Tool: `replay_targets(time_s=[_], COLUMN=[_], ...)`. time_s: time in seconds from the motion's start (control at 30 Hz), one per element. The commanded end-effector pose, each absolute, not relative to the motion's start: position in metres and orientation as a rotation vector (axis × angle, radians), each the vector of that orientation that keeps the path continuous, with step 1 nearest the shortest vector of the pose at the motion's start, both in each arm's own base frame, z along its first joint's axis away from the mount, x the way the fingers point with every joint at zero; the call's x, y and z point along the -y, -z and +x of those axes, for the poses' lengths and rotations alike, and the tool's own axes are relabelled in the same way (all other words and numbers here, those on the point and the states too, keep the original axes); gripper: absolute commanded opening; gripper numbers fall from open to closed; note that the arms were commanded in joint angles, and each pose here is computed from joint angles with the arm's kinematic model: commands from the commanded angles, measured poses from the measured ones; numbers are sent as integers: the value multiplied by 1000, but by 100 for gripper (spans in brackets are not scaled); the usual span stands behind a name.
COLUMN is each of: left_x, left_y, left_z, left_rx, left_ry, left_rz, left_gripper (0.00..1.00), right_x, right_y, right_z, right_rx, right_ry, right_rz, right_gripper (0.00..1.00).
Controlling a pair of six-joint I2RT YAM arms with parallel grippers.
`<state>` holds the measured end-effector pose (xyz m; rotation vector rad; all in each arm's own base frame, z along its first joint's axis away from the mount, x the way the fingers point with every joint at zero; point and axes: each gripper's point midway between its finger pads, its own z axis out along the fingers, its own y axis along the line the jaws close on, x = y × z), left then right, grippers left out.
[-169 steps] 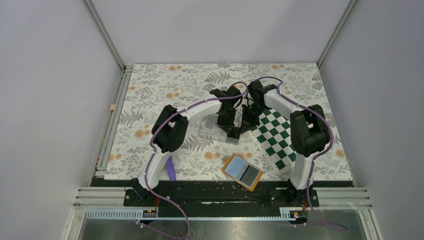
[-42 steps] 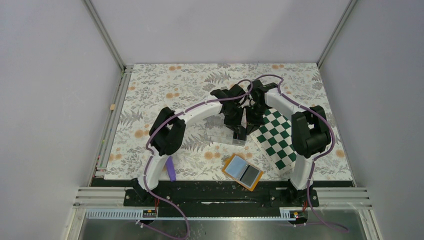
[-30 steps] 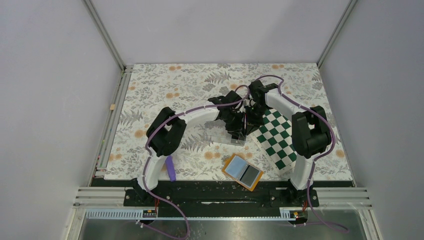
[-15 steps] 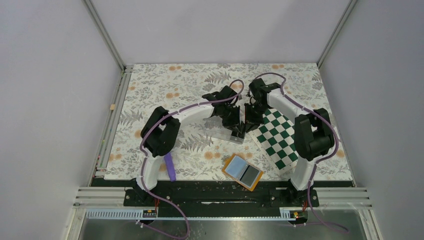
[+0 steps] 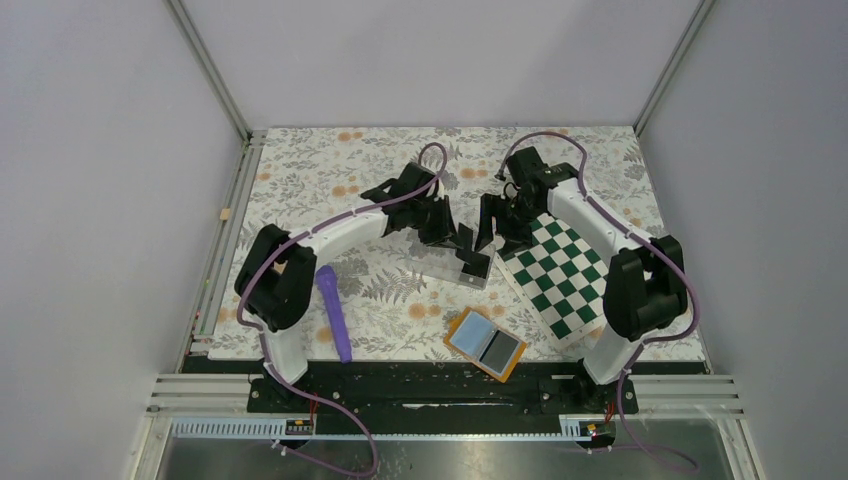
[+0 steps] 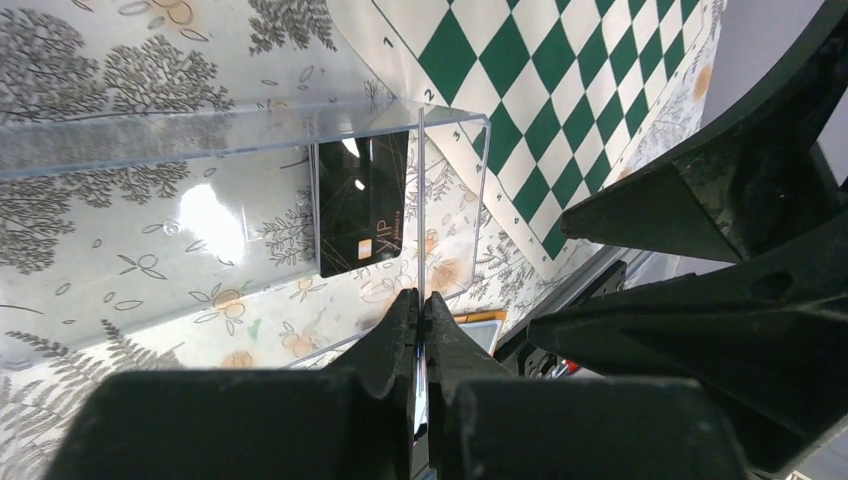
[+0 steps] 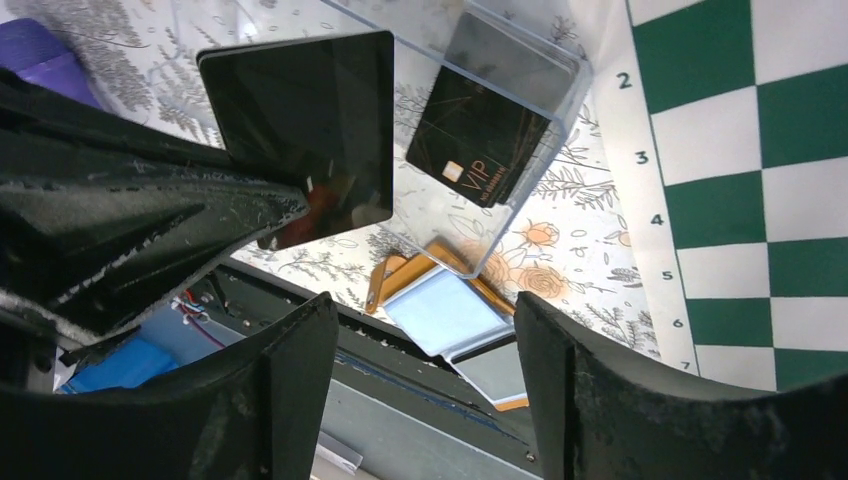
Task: Put the credit cards into the card holder
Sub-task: Pick up the credit card from the storage box, then insert the credit card into the card slot.
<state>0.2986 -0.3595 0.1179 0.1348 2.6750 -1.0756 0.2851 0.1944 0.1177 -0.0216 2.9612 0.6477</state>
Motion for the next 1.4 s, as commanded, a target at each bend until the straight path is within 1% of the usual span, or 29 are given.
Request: replay_targets(time_s=[0.0,0.13,0.27,0.37,0.53,0.7,0.83,0.93,1.0,1.37], left_x=[360,356,353,351,347,346,343,338,334,332], left_y=[-145,-154,-174,-192,-204,-204,-196,-188,-184,-177], left_z=[305,303,303,300,297,298,300,300,301,301], left_rx=[-2567,-2535,-2439,-2359,-2316,-2309,-2334,-2372,-2393,-2410], left_ry=[1153,1191,1336,1436,1484,1488,1441,1383,1341,1323], left_rz=[169,168,131,118,112,105,89,80,84,66], left_gripper=[0,0,0,0,0,0,0,0,0,0], right_x=[-208,-220,-235,-240,-246,-254,-255,-254,-254,-254], right_y=[-141,-145,-144,-141,-140,-147,-152,-153,-153,-156], right_z=[287,285,285,285,288,291,291,290,288,287], right_rx=[-2861,-2848,-2834,-2834,-2829,-2804,-2794,-2794,-2796,-2776], right_ry=[-800,-918,-1060,-1103,-1159,-1236,-1248,-1248,-1250,-1262], right_rz=[-59,-46,9,39,57,66,71,78,82,107], right_gripper=[73,70,65,63,62,49,28,18,14,4])
